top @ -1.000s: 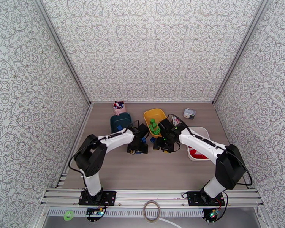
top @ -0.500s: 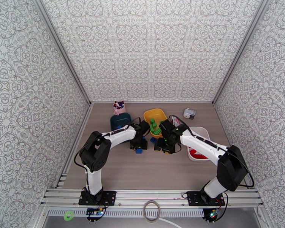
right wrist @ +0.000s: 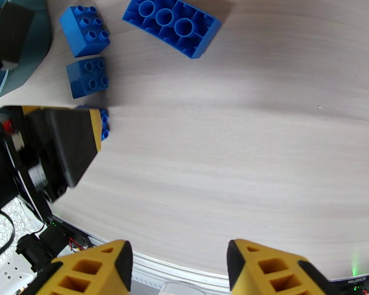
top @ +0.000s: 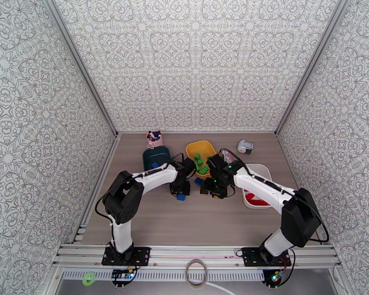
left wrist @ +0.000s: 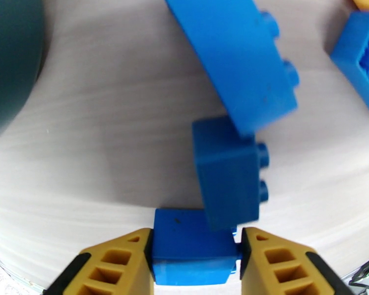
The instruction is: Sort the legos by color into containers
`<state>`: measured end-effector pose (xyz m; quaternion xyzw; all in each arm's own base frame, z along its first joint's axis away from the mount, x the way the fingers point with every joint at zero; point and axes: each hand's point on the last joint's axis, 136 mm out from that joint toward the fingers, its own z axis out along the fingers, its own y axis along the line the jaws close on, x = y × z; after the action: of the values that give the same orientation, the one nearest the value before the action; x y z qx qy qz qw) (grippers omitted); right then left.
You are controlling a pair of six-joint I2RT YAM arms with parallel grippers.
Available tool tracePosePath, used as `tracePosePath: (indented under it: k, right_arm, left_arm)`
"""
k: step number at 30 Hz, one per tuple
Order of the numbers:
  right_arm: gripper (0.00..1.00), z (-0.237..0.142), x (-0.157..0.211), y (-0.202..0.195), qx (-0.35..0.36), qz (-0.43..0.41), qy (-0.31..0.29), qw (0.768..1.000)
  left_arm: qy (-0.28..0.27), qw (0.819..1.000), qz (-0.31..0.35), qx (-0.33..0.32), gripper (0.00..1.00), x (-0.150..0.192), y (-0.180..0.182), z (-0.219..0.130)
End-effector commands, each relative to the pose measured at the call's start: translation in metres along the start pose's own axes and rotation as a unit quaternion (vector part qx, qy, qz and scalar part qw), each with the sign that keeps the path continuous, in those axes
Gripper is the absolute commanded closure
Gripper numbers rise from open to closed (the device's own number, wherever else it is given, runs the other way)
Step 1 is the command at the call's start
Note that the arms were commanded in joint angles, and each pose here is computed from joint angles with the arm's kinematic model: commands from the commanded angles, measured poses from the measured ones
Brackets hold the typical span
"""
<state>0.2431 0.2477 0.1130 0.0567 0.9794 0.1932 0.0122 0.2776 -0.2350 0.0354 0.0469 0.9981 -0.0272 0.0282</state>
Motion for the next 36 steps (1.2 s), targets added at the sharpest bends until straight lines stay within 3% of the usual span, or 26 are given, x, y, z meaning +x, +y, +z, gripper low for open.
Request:
tracePosePath:
  k: [1, 10, 19, 26, 31, 36]
  right_arm:
    - [0.44, -0.005, -0.004, 0.002, -0.013, 0.001, -0.012, 1.000]
    - [0.44, -0.011, -0.002, -0.001, -0.012, -0.001, -0.019, 1.000]
    - [0.45, -0.019, -0.006, 0.008, -0.024, -0.007, -0.029, 0.999]
    - [0.44, -0.029, -0.008, 0.014, -0.031, -0.005, -0.042, 0.999]
    - [0.44, -0.036, -0.006, 0.009, -0.024, 0.000, -0.052, 0.998]
    - [0.42, -0.040, -0.002, 0.000, -0.014, 0.006, -0.057, 0.998]
  left_arm:
    - [-0.010, 1.000, -0.002, 0.001, 0.60, 0.010, -0.002, -0.019]
    - [-0.046, 0.999, -0.019, 0.022, 0.60, 0.018, 0.002, -0.059]
    - [-0.107, 0.992, -0.062, 0.023, 0.60, -0.035, 0.061, -0.106]
    - [-0.124, 0.988, -0.090, 0.008, 0.61, -0.081, 0.117, -0.114]
    - [-0.106, 0.990, -0.089, -0.011, 0.60, -0.101, 0.144, -0.102]
    - [-0.110, 0.990, -0.086, -0.013, 0.46, -0.112, 0.146, -0.101]
